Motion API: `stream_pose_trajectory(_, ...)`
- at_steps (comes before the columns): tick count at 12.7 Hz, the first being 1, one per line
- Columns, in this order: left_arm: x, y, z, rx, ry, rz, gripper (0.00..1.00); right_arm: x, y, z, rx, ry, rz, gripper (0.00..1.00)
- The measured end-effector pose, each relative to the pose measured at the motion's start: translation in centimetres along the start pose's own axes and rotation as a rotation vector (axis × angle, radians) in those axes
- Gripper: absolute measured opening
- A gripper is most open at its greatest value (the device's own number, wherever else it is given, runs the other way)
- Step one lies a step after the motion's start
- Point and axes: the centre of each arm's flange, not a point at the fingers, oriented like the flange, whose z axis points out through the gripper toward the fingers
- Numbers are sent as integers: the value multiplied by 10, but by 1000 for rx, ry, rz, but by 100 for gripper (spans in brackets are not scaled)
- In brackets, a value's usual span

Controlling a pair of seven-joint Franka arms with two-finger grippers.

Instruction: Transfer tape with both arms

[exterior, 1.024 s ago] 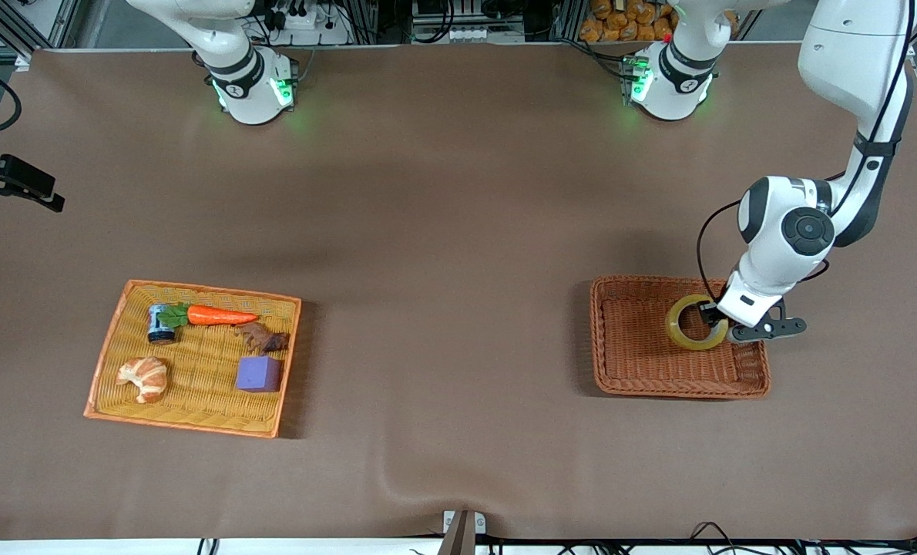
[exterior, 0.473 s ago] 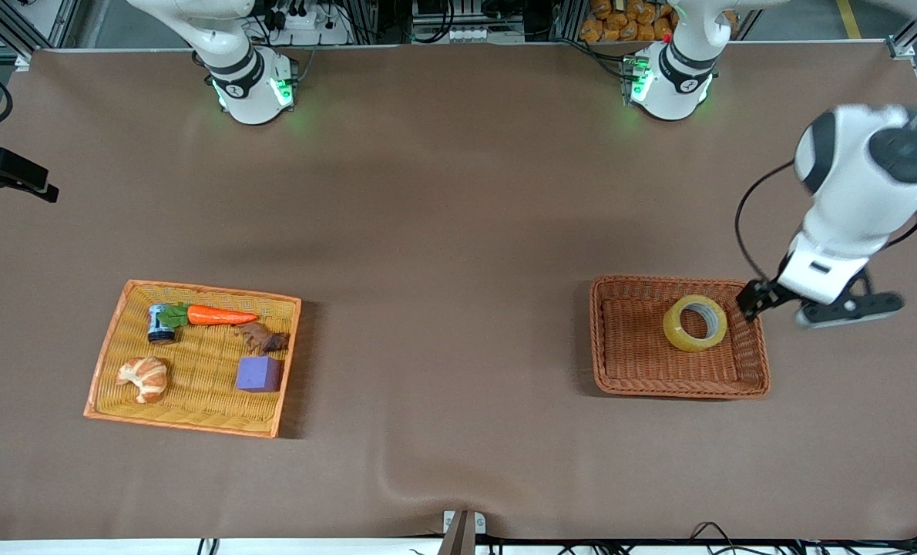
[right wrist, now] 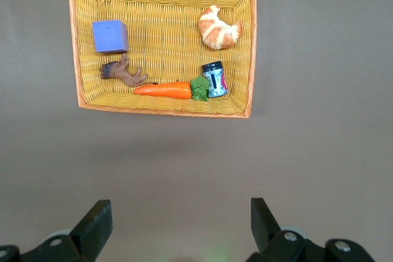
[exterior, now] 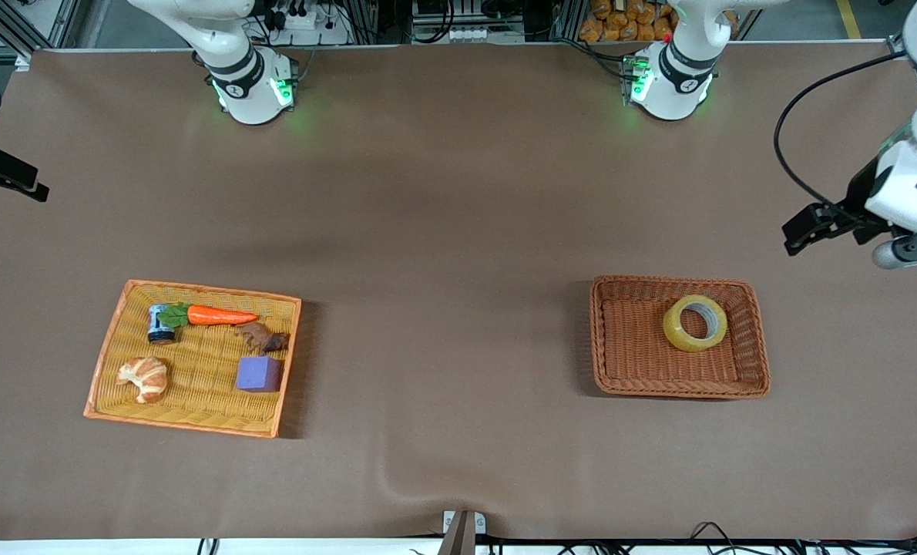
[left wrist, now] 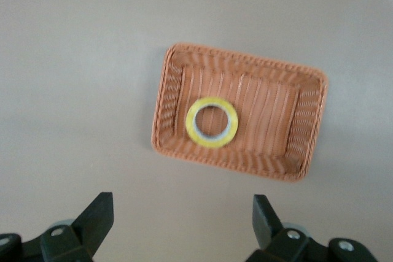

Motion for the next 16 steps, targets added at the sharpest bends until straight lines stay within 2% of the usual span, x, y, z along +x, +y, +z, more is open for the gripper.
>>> stream_pose_trajectory(2,0,-22,-5,-14,-43,20,100,0,-1,0,0,0,-2,100)
stream_pose_trajectory(4,2,-41,-11,-27,-47,51,100,0,-1,0,0,0,-2,100)
stream_pose_trajectory(8,-19,-25,-25,-52,-71,98,100,0,-1,0,0,0,-2,100)
stream_pose_trajectory(10,-32,-20,-25,-67,-120,107,100,0,-1,0,0,0,-2,100)
stream_pose_trajectory(12,-35,-24,-20,-64,-151,102,100,0,-1,0,0,1,-2,100)
stream_pose_trajectory(16,-38,-24,-25,-61,-143,39,100,0,0,-2,0,5,2,100)
